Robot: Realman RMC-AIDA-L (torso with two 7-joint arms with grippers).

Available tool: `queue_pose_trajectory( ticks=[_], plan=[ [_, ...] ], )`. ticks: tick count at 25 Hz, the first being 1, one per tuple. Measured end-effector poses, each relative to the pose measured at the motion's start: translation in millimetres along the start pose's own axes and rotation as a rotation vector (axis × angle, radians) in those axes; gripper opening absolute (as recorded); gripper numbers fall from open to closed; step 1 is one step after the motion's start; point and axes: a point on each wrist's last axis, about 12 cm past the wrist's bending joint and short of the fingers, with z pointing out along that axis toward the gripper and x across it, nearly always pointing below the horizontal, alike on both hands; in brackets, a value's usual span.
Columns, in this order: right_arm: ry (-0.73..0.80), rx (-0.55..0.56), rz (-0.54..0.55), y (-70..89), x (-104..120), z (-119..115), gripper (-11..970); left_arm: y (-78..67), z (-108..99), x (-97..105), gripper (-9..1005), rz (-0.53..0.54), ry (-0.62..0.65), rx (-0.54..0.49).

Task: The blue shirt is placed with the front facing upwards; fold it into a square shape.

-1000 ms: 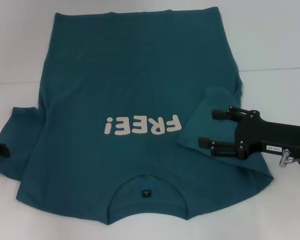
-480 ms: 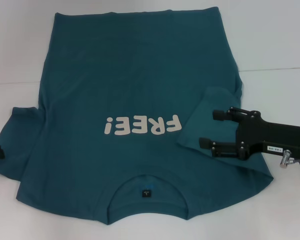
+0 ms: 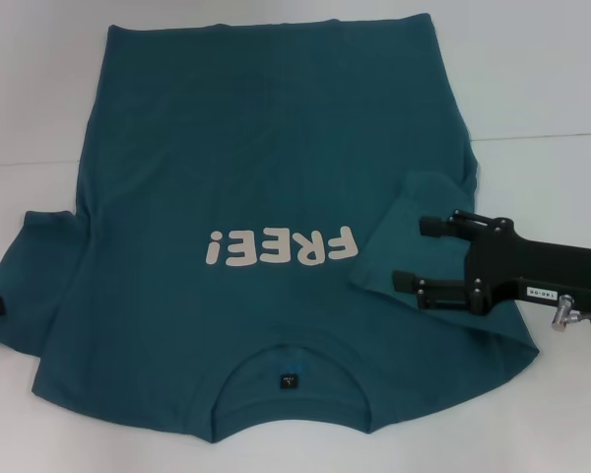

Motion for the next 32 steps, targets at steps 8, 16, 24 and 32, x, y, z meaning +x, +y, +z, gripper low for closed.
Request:
queue_pose_trajectory(
  ticks=[8, 16, 24, 32],
  plan=[
    [0.002, 0.005, -0.004, -0.8, -0.3, -0.2, 916, -6.7, 1.1, -1.7, 903, -0.016, 0.005, 0.017],
    [0.002, 0.008, -0.009, -1.7, -1.5, -0.6, 916, -7.0, 0.6, -2.5, 904, -0.026, 0.015, 0.014],
    [0.002, 0.008, -0.012, -1.7, -1.5, -0.6, 916, -4.7, 0.4, -1.4, 904, -0.019, 0.024, -0.001],
    [0.001, 0.006, -0.012, -1.4, -1.6, -0.6, 916, -8.4, 1.0, -1.7, 903, -0.012, 0.034, 0.004]
  ],
)
